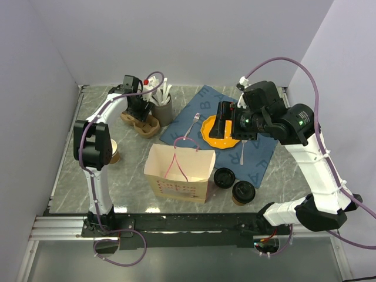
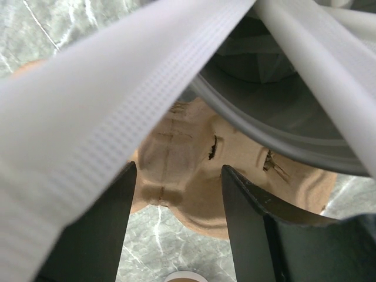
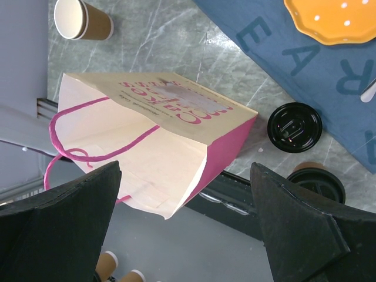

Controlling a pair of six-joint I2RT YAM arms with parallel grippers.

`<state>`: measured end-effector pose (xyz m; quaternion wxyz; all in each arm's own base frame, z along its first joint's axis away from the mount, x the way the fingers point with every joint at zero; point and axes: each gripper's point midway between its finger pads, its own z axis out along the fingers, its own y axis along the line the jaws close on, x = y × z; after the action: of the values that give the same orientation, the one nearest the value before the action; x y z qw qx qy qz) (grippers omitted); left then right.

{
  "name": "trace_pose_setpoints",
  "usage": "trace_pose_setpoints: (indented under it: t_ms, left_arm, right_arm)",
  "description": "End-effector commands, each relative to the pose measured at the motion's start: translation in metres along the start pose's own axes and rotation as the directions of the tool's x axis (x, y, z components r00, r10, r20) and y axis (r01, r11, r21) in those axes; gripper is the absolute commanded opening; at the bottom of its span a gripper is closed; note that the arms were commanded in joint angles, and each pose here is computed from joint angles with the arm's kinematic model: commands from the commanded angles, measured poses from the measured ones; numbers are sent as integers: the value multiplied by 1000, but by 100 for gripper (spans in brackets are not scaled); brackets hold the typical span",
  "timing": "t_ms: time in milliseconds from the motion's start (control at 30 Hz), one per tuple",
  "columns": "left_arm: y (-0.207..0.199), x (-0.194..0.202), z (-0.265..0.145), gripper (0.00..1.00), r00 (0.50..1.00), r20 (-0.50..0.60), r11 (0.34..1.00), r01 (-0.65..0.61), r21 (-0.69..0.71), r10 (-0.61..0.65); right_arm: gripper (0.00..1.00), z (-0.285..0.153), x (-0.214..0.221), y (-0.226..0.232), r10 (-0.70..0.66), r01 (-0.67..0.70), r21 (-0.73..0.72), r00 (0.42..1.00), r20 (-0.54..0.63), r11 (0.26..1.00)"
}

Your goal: Pack the takeout coffee

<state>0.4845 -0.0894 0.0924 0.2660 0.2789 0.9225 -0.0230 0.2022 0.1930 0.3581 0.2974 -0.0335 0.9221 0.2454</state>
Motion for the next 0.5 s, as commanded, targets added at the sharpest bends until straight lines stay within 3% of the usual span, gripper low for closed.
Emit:
trace_pose_setpoints:
  t_ms: [0, 467]
  left_arm:
    - [10, -23, -4, 65, 997, 63, 998, -45, -40, 48]
    - [8, -16, 9, 62, 997, 50, 998, -63, -23, 64]
  right_arm:
    - [98, -15, 38, -26, 17, -1, 112, 989, -144, 994]
    - [98, -11, 34, -25, 0, 19, 121, 988, -153, 992]
